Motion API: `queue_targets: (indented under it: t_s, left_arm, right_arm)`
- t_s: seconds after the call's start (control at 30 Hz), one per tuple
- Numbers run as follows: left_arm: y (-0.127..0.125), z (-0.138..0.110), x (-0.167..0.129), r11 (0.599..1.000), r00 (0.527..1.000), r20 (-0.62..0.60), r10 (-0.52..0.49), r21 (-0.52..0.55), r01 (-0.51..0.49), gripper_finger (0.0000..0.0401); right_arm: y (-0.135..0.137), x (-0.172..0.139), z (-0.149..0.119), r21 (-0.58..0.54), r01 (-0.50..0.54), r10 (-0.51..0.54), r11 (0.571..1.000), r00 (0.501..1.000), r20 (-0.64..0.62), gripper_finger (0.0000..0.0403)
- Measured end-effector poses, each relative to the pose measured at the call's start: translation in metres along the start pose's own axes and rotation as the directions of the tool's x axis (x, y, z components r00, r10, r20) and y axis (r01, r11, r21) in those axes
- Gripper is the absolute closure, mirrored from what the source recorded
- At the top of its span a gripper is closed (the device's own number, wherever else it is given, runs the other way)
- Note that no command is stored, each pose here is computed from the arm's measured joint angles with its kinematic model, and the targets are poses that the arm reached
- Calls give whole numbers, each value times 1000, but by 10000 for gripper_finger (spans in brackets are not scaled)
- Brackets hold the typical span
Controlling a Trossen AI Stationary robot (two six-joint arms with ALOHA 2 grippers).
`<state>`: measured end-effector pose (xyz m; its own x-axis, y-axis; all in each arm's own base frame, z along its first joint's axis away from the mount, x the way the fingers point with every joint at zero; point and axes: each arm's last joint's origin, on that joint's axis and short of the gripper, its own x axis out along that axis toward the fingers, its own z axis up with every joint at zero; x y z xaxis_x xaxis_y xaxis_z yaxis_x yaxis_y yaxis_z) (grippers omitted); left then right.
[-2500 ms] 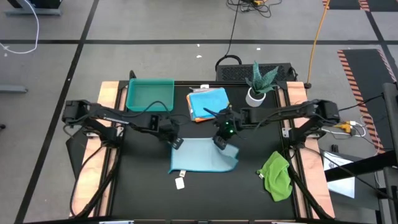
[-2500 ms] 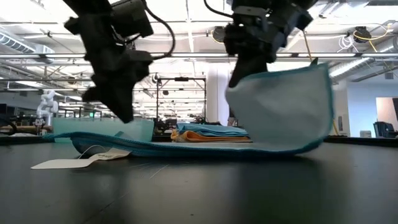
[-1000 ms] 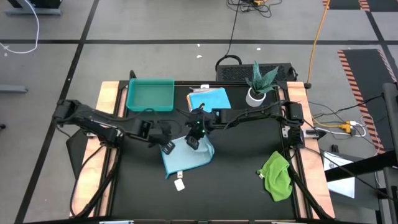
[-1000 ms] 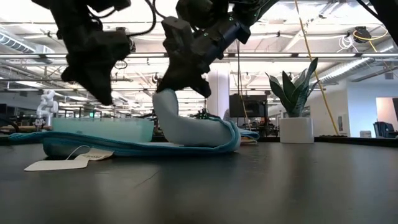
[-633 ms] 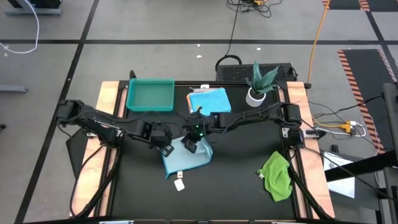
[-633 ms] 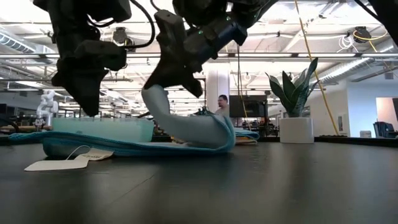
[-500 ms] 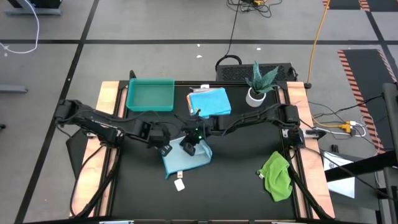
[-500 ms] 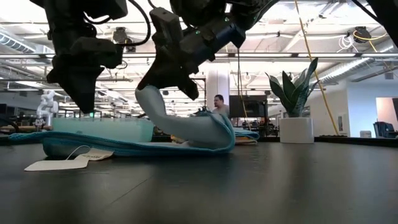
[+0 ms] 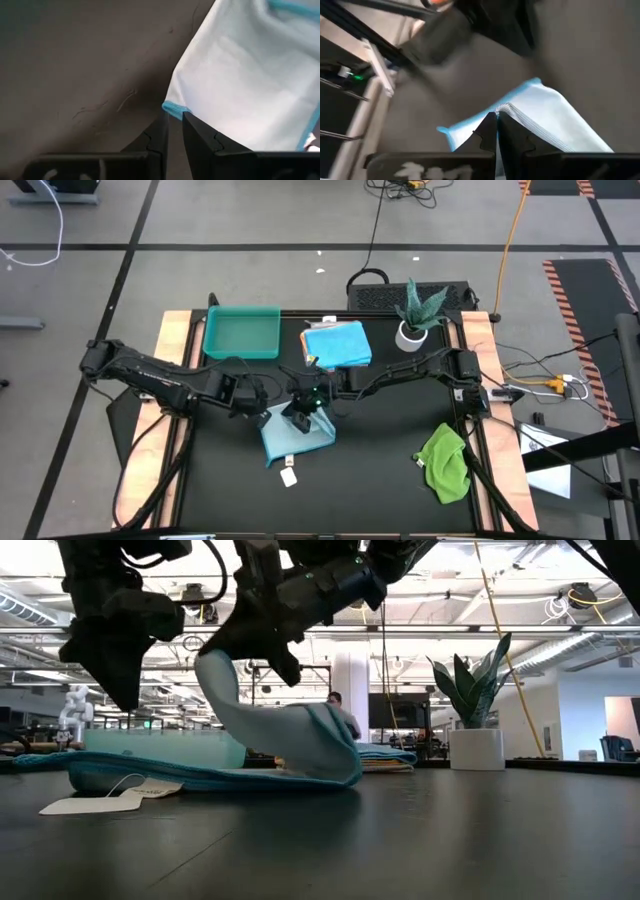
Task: Fold microfiber towels
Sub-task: Fold the light blue microfiber towel
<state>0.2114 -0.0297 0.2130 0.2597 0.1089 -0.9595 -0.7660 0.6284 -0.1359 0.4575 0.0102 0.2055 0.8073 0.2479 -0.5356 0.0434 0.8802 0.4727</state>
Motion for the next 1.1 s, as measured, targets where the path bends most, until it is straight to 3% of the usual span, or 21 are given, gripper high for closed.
queue_targets:
  t_s: [0.2,0.57,0.73,0.9,1.1]
  left_arm:
    - [-2,2,0,1000,1000,23,-15,1,15,345]
    - [-2,2,0,1000,1000,23,-14,5,14,345]
    - [-2,3,2,1000,999,39,3,12,-3,345]
    - [-6,5,13,991,999,22,31,129,-33,346]
    - [-21,9,42,938,998,-61,0,347,21,346]
  right_arm:
    - [-2,1,-3,-77,16,-18,997,1000,-22,390]
    - [5,1,-5,-106,-21,17,994,999,-40,257]
    - [8,-23,-3,-67,22,-31,997,990,-134,240]
    - [17,-53,-1,-58,59,-70,997,974,-215,251]
    - [35,-90,16,-75,46,-56,996,988,-142,263]
